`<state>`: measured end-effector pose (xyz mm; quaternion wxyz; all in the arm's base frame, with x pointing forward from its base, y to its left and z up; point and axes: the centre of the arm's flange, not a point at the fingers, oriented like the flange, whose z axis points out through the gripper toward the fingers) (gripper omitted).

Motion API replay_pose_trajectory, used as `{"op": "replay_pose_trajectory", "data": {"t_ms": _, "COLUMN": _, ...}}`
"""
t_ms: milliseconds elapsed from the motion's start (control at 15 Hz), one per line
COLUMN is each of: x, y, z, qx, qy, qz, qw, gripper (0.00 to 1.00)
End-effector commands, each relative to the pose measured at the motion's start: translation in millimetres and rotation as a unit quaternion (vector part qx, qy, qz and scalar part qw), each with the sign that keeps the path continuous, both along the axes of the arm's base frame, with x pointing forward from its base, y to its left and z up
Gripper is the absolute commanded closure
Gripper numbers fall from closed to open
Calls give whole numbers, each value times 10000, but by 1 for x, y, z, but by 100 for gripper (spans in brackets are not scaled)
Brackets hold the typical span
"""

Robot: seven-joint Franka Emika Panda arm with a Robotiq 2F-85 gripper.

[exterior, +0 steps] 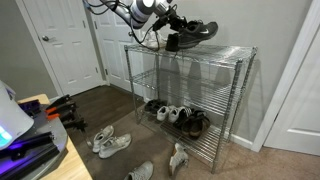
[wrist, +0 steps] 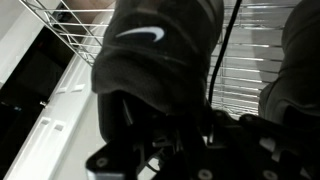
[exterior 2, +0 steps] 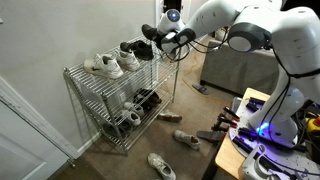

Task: Pick the black sneaker from the middle rack and place it to the right of the black sneaker on the top rack

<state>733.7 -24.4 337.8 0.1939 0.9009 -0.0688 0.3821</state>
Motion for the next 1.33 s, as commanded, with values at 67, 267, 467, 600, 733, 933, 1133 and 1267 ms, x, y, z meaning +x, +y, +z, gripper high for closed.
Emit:
{"op": "replay_pose_trajectory", "data": {"t_ms": 67, "x": 31, "y": 10, "z": -18, "qx": 41, "qy": 127, "qz": 184, "qw": 9997, "gripper": 95}}
{"op": "replay_pose_trajectory", "data": {"t_ms": 267, "x": 34, "y": 21, "z": -30, "qx": -23, "qy": 203, "qz": 340, "qw": 9992, "gripper": 66}}
{"op": "replay_pose_trajectory", "data": {"t_ms": 467, "x": 34, "y": 17, "z": -29, "qx": -126, "qy": 177, "qz": 386, "qw": 9990, "gripper": 53}}
{"op": "replay_pose_trajectory", "data": {"t_ms": 600, "x": 33, "y": 15, "z": -24, "qx": -120, "qy": 139, "qz": 368, "qw": 9992, "gripper": 40}}
{"op": "replay_pose_trajectory", "data": {"t_ms": 733, "x": 25, "y": 16, "z": -12, "qx": -11, "qy": 40, "qz": 360, "qw": 9993, "gripper": 27}}
{"op": "replay_pose_trajectory", "data": {"t_ms": 933, "x": 7, "y": 16, "z": 8, "qx": -47, "qy": -249, "qz": 334, "qw": 9991, "gripper": 8}}
{"op": "replay_pose_trajectory", "data": {"t_ms": 1133, "x": -9, "y": 9, "z": 25, "qx": -49, "qy": -555, "qz": 284, "qw": 9980, "gripper": 0}}
{"op": "replay_pose_trajectory", "data": {"t_ms": 1267, "x": -24, "y": 5, "z": 34, "qx": -68, "qy": -730, "qz": 327, "qw": 9968, "gripper": 0}}
